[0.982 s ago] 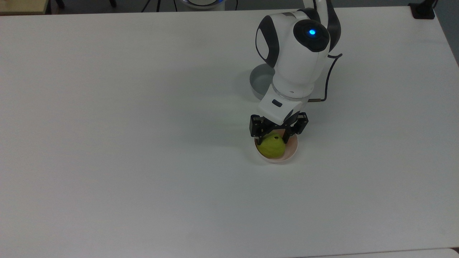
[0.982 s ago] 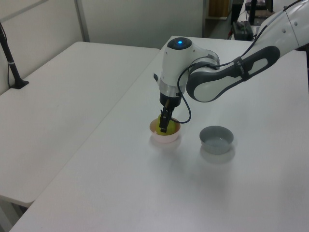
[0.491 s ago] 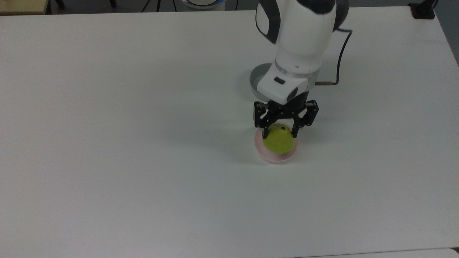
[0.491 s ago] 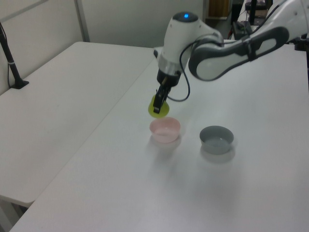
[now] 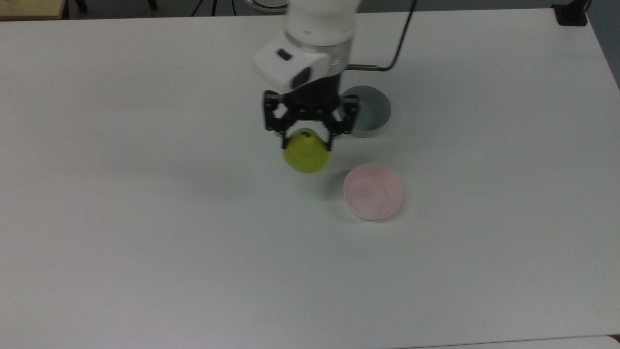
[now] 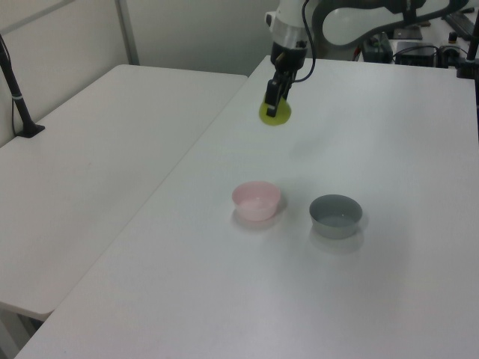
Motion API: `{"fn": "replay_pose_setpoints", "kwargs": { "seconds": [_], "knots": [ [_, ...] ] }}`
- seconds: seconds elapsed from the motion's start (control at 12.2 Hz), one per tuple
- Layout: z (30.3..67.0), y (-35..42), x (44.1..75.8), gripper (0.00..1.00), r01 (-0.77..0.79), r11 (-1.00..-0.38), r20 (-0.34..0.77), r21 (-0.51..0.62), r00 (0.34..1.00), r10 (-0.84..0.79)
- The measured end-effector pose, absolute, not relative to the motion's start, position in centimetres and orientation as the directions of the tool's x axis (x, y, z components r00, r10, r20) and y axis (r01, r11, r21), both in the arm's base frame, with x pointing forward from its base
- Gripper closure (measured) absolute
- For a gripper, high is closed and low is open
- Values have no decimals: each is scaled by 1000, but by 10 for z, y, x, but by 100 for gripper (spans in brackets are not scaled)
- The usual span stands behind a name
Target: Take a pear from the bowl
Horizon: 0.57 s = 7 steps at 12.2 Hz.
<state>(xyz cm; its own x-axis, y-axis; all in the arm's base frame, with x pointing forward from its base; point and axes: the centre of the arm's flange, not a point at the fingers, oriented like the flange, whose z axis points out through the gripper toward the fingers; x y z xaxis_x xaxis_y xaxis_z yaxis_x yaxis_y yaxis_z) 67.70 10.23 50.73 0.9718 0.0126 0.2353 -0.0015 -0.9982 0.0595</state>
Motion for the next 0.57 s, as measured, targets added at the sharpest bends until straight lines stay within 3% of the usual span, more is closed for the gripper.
{"fn": "replay_pose_setpoints", "kwargs": {
  "seconds": [0.25,0.57],
  "knots": [
    [498,-5,672,26,-5,-996,171,86,985,10],
    [436,-12,664,26,40,-993,51,114,998,46]
  ]
}}
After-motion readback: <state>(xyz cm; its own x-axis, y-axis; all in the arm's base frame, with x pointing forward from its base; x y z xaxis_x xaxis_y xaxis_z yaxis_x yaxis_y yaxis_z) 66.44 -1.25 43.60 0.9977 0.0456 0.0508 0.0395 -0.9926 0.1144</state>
